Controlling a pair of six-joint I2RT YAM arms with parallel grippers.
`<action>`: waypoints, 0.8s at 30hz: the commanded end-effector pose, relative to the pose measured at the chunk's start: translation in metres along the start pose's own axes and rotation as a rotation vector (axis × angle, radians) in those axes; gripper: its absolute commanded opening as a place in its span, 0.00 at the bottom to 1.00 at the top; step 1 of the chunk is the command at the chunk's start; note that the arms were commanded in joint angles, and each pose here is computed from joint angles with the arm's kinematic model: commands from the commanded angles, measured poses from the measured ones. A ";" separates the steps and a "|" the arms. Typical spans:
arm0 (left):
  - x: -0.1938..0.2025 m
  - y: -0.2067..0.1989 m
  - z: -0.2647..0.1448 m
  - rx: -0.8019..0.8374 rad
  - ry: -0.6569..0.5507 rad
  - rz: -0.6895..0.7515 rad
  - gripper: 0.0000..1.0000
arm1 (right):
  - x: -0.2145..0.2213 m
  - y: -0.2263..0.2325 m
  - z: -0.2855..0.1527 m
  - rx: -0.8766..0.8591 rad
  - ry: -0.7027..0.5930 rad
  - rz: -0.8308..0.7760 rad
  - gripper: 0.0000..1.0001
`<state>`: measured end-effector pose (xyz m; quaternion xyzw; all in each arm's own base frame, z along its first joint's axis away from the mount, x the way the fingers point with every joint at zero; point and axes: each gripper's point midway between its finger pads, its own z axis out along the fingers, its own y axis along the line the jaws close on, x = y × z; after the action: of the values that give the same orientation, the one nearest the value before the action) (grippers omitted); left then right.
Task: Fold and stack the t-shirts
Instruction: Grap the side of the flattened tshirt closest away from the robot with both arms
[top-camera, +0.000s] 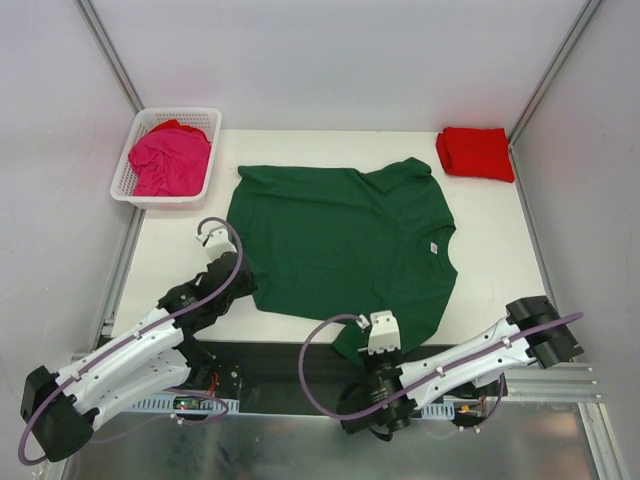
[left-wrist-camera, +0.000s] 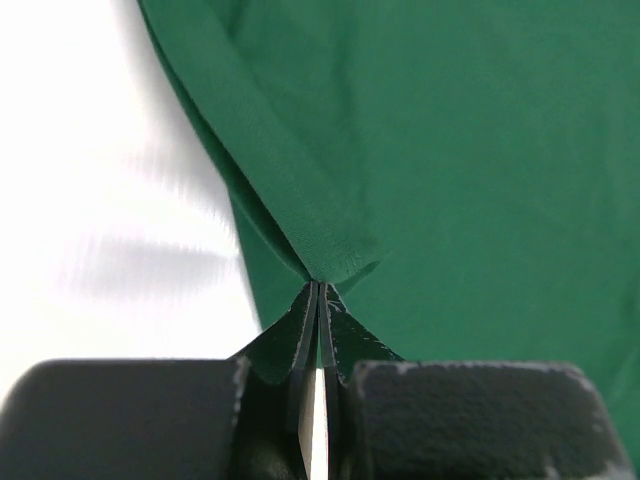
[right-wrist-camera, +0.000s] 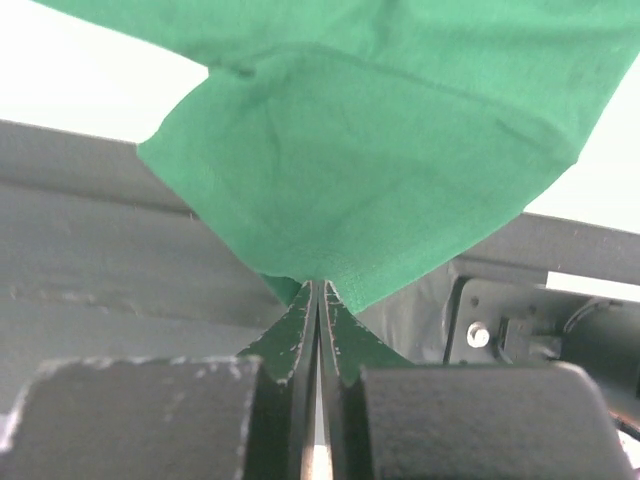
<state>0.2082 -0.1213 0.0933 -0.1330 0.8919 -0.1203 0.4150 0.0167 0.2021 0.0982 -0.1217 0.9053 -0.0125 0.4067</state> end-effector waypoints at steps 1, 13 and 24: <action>-0.032 -0.001 -0.021 -0.015 -0.078 0.047 0.00 | -0.044 -0.046 -0.002 0.093 -0.084 -0.105 0.01; -0.065 0.009 -0.043 -0.064 -0.172 0.078 0.00 | -0.086 -0.103 0.006 0.173 -0.112 -0.059 0.01; -0.105 0.013 -0.065 -0.102 -0.259 0.128 0.00 | -0.115 -0.147 0.008 0.201 -0.155 0.008 0.01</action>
<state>0.2145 -0.0800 0.1746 -0.1160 0.8587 -0.0520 0.4965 0.1053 0.1622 0.1720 -0.0061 0.8913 0.0494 0.4508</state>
